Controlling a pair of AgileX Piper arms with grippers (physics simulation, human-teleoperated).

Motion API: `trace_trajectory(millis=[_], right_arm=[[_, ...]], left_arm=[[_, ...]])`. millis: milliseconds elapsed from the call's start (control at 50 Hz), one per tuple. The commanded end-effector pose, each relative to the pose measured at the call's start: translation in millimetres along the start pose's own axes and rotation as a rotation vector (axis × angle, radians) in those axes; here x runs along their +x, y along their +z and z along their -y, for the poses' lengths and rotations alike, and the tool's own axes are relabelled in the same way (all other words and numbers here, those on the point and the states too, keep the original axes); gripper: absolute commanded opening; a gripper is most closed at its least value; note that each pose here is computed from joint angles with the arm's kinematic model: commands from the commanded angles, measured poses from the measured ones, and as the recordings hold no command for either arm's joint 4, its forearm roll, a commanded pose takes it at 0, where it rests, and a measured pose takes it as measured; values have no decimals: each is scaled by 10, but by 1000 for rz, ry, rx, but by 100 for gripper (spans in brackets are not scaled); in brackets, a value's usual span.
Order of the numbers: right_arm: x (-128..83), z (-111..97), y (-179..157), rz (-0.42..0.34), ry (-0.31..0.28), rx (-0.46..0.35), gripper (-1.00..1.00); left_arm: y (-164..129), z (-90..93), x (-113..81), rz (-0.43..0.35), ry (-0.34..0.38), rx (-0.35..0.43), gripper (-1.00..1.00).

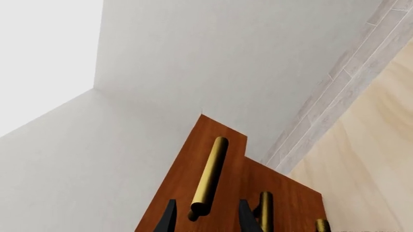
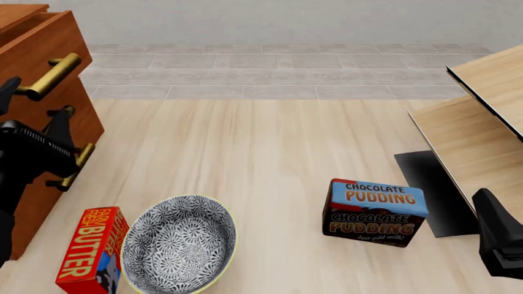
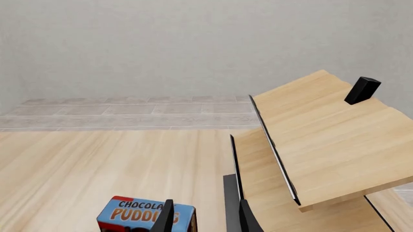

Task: Close the top drawer of the cabinet.

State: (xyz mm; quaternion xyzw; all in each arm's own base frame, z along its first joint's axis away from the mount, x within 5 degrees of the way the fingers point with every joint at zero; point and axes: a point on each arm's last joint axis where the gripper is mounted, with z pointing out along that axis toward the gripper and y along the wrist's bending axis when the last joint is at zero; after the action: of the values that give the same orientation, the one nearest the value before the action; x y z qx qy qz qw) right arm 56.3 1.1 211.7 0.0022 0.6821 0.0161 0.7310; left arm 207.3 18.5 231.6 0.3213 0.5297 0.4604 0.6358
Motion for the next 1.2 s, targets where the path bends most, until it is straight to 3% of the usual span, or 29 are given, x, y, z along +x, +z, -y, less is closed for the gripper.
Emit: trace_trajectory(millis=[20, 480, 1200], right_arm=[[2, 0, 0, -2, -1, 0, 100], [5, 2, 0, -7, 1, 3, 100], [5, 2, 0, -7, 9, 4, 100]], left_arm=[[26, -100, 89, -44, 3, -56, 100], [59, -181, 202, -94, 17, -93, 100], [113, -360, 570, -248, 60, -168, 100]])
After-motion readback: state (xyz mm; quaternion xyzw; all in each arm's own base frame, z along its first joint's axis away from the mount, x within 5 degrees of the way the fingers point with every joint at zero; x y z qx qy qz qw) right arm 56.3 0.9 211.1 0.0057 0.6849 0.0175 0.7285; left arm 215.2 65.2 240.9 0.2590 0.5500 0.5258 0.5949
